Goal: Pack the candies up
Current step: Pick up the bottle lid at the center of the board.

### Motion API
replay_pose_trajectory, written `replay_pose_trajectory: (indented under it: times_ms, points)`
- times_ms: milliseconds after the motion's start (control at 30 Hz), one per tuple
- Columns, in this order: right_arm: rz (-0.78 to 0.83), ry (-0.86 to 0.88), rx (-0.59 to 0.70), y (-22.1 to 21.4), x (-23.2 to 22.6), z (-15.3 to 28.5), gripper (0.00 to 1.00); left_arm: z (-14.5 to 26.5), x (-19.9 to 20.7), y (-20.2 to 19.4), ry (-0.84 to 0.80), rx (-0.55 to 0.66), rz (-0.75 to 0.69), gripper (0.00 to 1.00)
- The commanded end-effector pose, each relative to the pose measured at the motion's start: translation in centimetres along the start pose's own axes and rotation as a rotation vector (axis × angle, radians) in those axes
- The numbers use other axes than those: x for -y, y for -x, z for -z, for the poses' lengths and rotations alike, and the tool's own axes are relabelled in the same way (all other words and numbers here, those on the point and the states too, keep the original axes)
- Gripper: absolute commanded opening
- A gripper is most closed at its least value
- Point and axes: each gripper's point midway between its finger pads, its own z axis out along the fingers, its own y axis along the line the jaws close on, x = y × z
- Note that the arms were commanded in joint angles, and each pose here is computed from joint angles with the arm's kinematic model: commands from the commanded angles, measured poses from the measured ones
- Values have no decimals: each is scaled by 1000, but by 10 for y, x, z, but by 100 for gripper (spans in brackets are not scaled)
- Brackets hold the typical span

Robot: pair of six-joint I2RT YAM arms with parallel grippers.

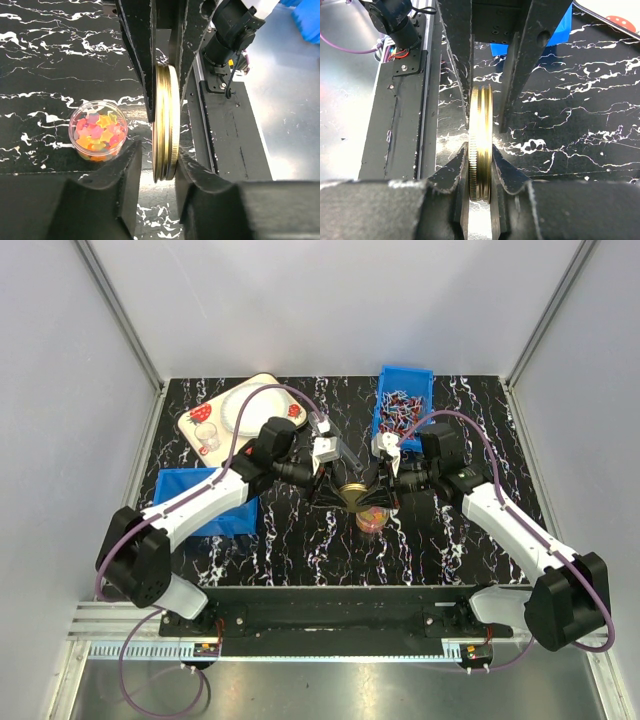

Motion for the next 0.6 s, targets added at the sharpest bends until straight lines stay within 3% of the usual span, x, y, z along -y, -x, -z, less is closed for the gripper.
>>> replay_pose_trajectory:
  times_ms: [0, 267, 500, 567]
  points:
    - [51, -17, 21, 9, 3, 1, 18, -3, 2, 20, -20, 23, -50, 28]
    - [52, -36, 15, 7, 7, 1, 24, -4, 4, 22, -29, 19, -46, 15]
    - [59, -62, 12, 8, 11, 2, 41, -4, 7, 23, -43, 23, -38, 7]
    - [74, -92, 8, 11, 15, 5, 51, -4, 8, 23, -49, 24, -34, 6]
